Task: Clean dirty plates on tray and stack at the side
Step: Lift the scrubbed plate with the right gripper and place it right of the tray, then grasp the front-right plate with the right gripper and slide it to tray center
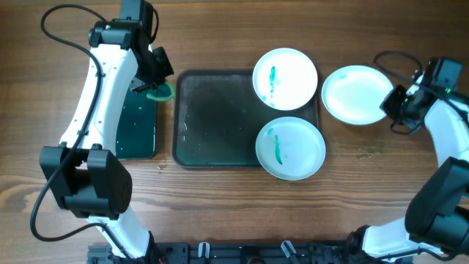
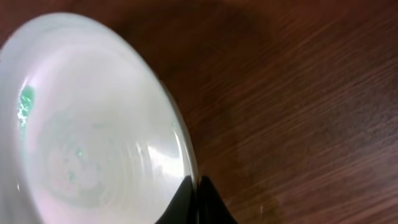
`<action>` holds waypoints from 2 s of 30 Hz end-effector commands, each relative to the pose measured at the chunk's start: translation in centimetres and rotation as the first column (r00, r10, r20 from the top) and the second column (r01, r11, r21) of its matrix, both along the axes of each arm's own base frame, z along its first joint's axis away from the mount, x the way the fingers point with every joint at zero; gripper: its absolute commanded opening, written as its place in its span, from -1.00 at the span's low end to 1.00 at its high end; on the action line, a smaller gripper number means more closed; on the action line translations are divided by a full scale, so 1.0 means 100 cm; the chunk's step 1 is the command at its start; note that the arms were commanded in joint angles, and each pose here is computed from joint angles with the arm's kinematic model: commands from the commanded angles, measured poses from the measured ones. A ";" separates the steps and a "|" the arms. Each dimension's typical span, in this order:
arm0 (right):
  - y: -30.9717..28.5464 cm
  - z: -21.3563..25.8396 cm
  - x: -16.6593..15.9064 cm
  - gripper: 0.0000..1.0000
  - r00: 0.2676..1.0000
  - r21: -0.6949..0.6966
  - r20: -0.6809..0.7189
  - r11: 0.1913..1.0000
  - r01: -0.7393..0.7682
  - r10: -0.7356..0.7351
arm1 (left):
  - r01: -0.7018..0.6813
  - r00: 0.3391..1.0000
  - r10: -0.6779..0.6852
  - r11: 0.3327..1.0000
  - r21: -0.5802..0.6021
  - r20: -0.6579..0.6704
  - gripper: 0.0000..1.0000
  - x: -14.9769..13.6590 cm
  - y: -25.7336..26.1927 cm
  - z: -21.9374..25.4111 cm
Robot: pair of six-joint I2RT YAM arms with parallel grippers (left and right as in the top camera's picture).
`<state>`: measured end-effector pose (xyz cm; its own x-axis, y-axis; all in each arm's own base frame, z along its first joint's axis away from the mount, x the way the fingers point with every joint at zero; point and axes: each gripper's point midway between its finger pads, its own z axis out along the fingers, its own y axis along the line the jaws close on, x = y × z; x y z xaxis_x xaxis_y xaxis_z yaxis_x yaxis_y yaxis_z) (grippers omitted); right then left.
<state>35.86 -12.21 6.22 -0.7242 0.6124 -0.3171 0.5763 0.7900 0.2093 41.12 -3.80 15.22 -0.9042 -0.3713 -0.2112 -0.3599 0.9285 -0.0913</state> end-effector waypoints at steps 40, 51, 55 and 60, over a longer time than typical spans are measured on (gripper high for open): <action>0.208 0.014 -0.093 -0.91 0.830 0.355 -0.017 0.779 -0.517 0.558 | 0.012 1.000 -0.012 1.000 -0.008 0.016 -0.92 0.002 -0.002 0.006; 0.326 0.008 -0.014 -0.91 0.963 0.264 0.097 0.927 -0.267 0.250 | 0.012 1.000 -0.012 1.000 -0.008 0.020 -0.92 0.003 -0.002 0.006; 0.351 -0.024 -0.015 -0.91 0.964 0.280 0.065 0.922 -0.267 0.260 | 0.011 1.000 -0.011 1.000 -0.008 0.020 -0.92 0.003 -0.002 0.006; 0.360 -0.051 -0.020 -0.81 0.956 0.272 0.025 0.919 -0.286 0.291 | 0.012 1.000 -0.012 1.000 -0.008 0.020 -0.92 0.003 -0.002 0.006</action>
